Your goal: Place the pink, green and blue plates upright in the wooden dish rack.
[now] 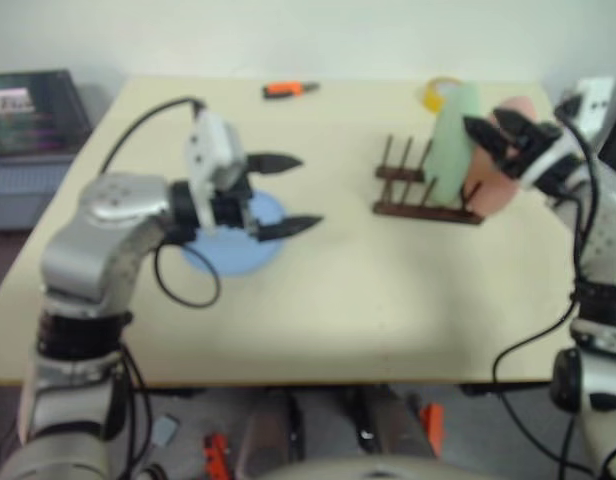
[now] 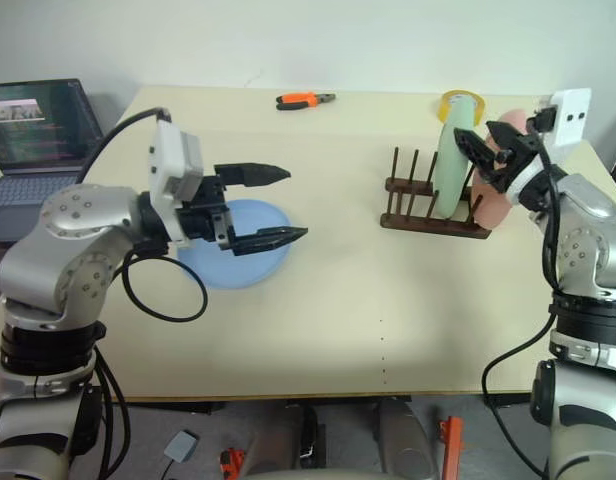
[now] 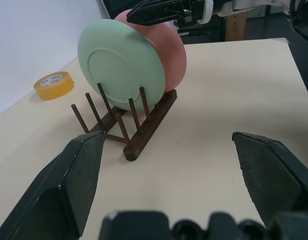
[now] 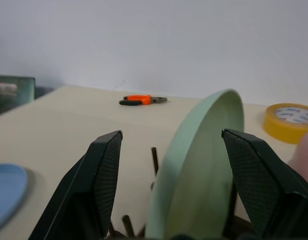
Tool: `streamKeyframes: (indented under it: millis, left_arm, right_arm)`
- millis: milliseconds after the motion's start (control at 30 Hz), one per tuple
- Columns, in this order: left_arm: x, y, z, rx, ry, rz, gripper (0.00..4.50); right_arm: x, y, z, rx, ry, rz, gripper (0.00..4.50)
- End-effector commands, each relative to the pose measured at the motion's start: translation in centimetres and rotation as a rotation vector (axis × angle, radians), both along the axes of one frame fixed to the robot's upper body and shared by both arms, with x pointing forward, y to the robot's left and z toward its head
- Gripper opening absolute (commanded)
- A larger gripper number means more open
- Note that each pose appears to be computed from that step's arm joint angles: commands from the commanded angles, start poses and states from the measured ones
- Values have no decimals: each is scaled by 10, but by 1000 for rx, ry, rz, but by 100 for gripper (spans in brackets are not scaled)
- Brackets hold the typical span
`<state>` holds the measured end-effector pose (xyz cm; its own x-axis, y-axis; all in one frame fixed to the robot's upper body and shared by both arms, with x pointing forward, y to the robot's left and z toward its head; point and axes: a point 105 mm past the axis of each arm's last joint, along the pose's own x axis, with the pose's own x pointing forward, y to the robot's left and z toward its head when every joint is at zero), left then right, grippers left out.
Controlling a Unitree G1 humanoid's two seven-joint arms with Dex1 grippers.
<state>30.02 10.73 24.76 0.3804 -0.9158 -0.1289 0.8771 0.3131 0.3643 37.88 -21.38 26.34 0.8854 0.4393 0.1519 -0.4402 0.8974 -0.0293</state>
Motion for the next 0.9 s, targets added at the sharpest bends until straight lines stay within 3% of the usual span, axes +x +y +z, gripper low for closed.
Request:
streamKeyframes:
  millis: [33,300,433,567,900]
  left_arm:
    - [-4,-1,11,1,-50,-19,450]
    - [-1,7,19,7,-81,18,450]
    - [-9,12,36,-16,-116,11,450]
    - [-9,33,48,-30,-133,89,450]
    - [42,152,0,100,165,746,450]
  right_arm:
    - [-8,-1,22,-63,-99,-7,344]
    - [-27,-8,45,-231,-151,38,344]
    - [-60,9,48,-303,-126,268,344]
    - [-84,41,56,-274,-158,466,344]
    - [-85,126,-2,-237,-16,726,344]
